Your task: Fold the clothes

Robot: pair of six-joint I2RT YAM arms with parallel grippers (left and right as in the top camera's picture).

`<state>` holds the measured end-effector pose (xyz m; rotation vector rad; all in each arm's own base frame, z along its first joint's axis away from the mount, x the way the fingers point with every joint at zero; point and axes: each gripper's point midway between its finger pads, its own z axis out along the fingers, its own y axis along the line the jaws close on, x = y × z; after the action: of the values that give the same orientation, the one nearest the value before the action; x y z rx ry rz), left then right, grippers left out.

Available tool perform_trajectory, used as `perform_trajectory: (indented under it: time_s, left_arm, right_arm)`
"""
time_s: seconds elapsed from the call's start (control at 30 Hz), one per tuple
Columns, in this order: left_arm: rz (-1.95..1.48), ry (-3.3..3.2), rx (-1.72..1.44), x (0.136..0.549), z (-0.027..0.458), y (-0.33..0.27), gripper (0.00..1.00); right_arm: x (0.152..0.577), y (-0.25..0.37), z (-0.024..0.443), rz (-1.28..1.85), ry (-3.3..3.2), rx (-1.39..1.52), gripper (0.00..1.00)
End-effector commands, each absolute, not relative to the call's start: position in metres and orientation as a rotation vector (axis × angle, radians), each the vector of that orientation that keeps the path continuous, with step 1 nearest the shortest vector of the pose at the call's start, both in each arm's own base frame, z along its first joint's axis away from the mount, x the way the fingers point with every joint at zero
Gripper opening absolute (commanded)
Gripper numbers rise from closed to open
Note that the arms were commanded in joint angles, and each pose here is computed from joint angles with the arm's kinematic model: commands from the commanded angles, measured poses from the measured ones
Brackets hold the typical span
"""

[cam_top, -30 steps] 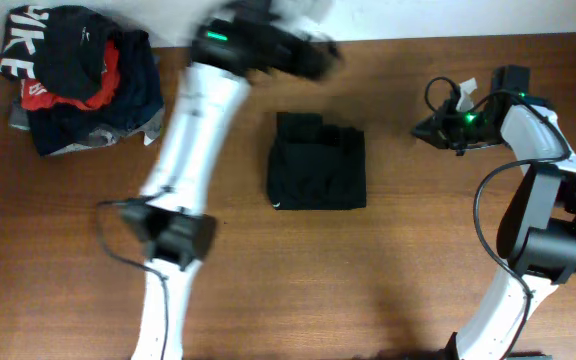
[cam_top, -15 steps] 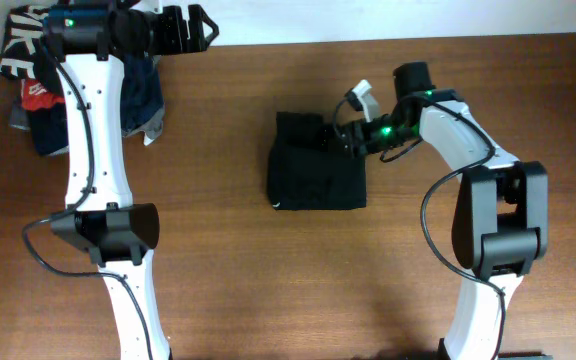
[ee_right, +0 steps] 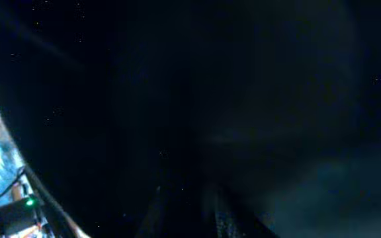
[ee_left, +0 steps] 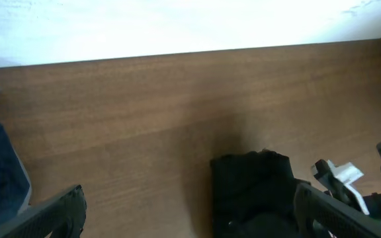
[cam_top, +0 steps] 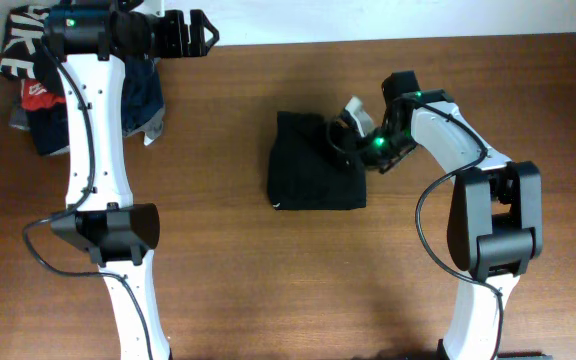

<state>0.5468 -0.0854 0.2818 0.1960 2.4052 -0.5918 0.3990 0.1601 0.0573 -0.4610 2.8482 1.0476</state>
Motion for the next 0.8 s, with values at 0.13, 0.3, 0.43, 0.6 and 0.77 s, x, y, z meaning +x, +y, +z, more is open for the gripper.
perform_trajectory:
  time_s: [0.13, 0.3, 0.43, 0.6, 0.77]
  left_arm:
    - [-0.577, 2.399, 0.217, 0.541, 0.289, -0.084, 0.99]
    - [-0.582, 2.413, 0.219, 0.538, 0.287, -0.086, 0.99]
    - [-0.578, 2.411, 0.224, 0.538, 0.287, -0.086, 0.99]
    - [-0.57, 2.409, 0.242, 0.538, 0.287, -0.087, 0.99]
    - [-0.57, 2.411, 0.242, 0.538, 0.286, -0.087, 0.99]
  right_arm:
    - [0.401, 0.107, 0.041, 0.552, 3.082, -0.093, 0.3]
    - [0.404, 0.11, 0.042, 0.575, 3.075, -0.023, 0.31]
    - [0.413, 0.124, 0.048, 0.696, 3.013, -0.042, 0.31]
    - [0.433, 0.134, 0.055, 0.768, 2.907, -0.08, 0.31]
    - [0.444, 0.135, 0.058, 0.76, 2.855, -0.102, 0.13]
